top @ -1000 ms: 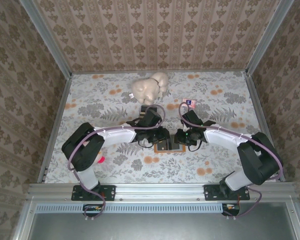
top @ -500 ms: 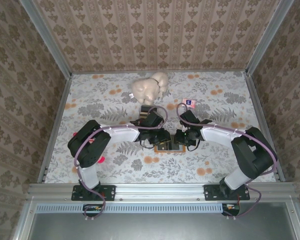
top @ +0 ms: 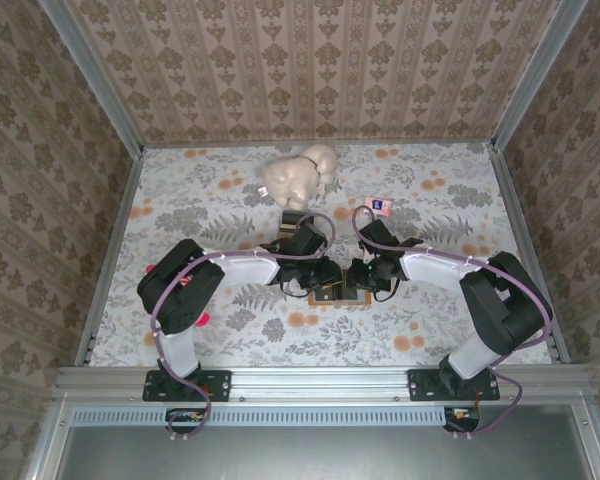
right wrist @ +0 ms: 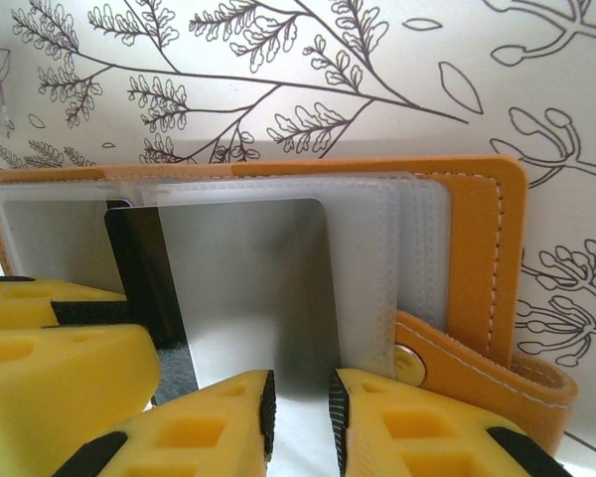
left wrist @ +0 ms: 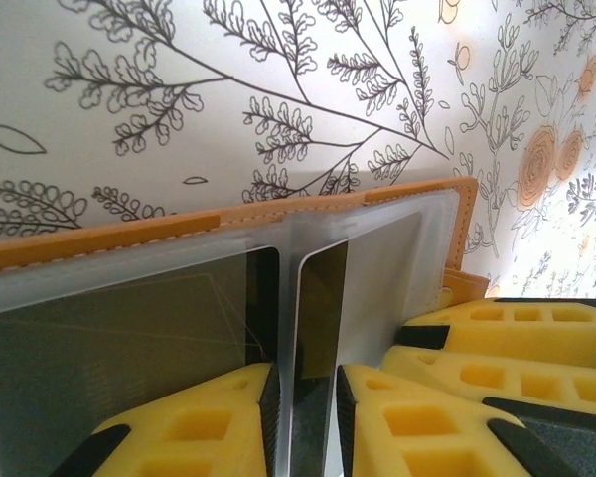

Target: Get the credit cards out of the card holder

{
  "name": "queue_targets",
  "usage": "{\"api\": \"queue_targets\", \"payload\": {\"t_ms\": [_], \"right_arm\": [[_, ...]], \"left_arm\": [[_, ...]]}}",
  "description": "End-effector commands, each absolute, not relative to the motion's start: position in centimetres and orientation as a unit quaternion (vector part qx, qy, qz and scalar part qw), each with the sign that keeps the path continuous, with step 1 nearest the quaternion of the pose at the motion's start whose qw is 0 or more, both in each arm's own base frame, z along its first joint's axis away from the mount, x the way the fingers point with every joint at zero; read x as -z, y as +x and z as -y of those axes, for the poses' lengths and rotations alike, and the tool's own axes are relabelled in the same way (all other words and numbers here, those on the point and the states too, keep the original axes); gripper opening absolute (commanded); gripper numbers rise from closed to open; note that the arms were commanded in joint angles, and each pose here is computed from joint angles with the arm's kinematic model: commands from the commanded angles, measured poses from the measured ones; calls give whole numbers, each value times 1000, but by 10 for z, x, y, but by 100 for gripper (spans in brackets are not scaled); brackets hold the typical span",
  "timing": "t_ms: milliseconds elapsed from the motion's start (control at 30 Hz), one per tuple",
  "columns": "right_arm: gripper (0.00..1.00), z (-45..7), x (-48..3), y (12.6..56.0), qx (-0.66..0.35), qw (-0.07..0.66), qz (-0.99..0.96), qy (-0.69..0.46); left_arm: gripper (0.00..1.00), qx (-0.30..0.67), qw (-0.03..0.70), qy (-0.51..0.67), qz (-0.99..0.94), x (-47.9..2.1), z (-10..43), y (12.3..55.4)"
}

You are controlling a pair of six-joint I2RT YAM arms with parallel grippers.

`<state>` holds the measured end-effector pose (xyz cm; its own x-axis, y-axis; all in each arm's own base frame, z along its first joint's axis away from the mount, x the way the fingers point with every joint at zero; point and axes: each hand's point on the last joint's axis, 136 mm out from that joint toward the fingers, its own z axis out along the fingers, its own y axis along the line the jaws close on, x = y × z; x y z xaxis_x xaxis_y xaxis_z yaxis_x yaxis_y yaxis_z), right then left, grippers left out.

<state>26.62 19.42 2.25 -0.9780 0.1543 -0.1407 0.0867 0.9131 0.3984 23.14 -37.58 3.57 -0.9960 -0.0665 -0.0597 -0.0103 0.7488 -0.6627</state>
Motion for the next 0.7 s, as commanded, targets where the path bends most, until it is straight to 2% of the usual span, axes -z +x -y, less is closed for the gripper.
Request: {"api": "queue_targets", "payload": {"t_ms": [0, 500, 667], "right_arm": [[26, -181, -3, 250, -168, 52, -982, 69], [25, -176, 4, 246, -156, 46, -984, 71], [25, -172, 5, 245, -145, 47, -986, 73]], "left_arm": [[24, 367, 25, -26, -930, -29, 378, 229], [19, 414, 37, -13, -909, -39, 385, 227], [14, 417, 45, -15, -908, -42, 381, 227]]}}
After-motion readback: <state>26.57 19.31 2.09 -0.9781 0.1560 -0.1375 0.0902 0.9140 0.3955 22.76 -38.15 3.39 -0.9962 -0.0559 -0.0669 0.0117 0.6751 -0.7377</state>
